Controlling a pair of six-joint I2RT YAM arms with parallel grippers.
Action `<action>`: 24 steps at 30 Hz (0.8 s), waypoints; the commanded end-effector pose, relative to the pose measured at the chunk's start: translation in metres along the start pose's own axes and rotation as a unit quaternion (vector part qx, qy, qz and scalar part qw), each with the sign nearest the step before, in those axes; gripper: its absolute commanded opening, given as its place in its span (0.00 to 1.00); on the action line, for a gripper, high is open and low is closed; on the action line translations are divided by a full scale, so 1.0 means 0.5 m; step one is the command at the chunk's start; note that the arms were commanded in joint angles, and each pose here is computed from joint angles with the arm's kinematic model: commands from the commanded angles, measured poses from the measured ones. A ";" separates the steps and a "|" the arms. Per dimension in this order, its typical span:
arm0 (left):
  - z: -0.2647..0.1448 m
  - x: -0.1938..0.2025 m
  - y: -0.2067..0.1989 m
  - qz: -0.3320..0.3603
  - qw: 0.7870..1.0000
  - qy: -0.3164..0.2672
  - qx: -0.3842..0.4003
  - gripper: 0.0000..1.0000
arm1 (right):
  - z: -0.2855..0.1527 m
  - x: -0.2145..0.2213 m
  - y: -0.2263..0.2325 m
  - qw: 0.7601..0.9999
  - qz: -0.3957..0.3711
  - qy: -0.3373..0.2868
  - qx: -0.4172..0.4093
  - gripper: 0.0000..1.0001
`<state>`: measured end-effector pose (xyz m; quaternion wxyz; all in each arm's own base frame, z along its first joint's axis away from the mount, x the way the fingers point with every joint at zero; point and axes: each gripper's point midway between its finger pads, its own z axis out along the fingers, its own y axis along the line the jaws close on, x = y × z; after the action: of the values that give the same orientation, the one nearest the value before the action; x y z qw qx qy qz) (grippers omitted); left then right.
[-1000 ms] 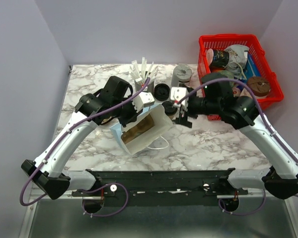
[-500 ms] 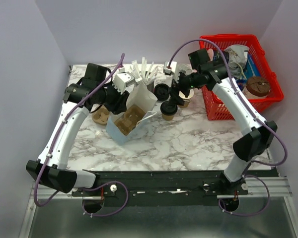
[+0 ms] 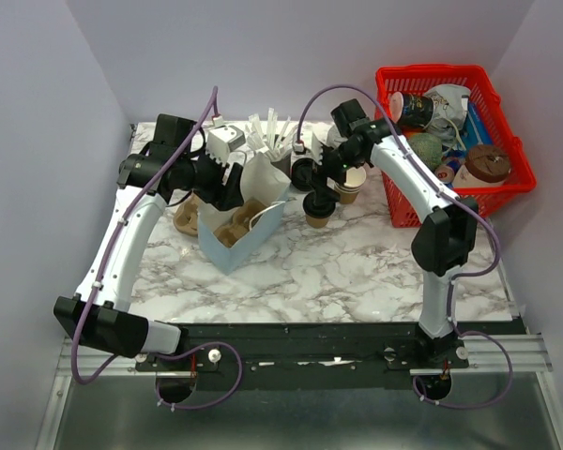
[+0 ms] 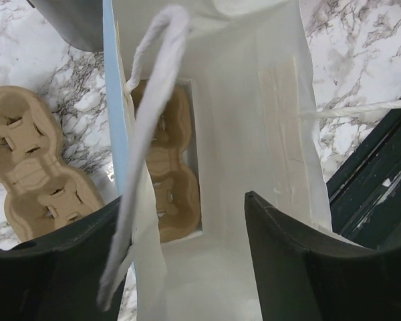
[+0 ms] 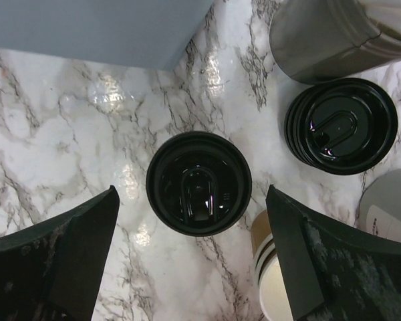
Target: Pack the takeout coffee
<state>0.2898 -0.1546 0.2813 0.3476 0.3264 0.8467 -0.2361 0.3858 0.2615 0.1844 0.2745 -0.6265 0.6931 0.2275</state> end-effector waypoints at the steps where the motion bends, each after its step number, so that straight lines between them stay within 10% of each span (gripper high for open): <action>1: -0.001 -0.015 -0.004 -0.023 0.999 -0.018 0.021 0.74 | 0.004 0.038 -0.022 0.999 -0.024 0.043 0.008 1.00; 24: -0.001 -0.010 -0.004 -0.038 0.999 -0.023 0.026 0.75 | 0.071 0.105 -0.004 0.994 -0.039 0.095 -0.026 1.00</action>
<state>0.2920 -0.1552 0.2815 0.3440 0.3004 0.8498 -0.2632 0.3916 0.2432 0.1403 0.2204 -0.6661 0.6908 0.1746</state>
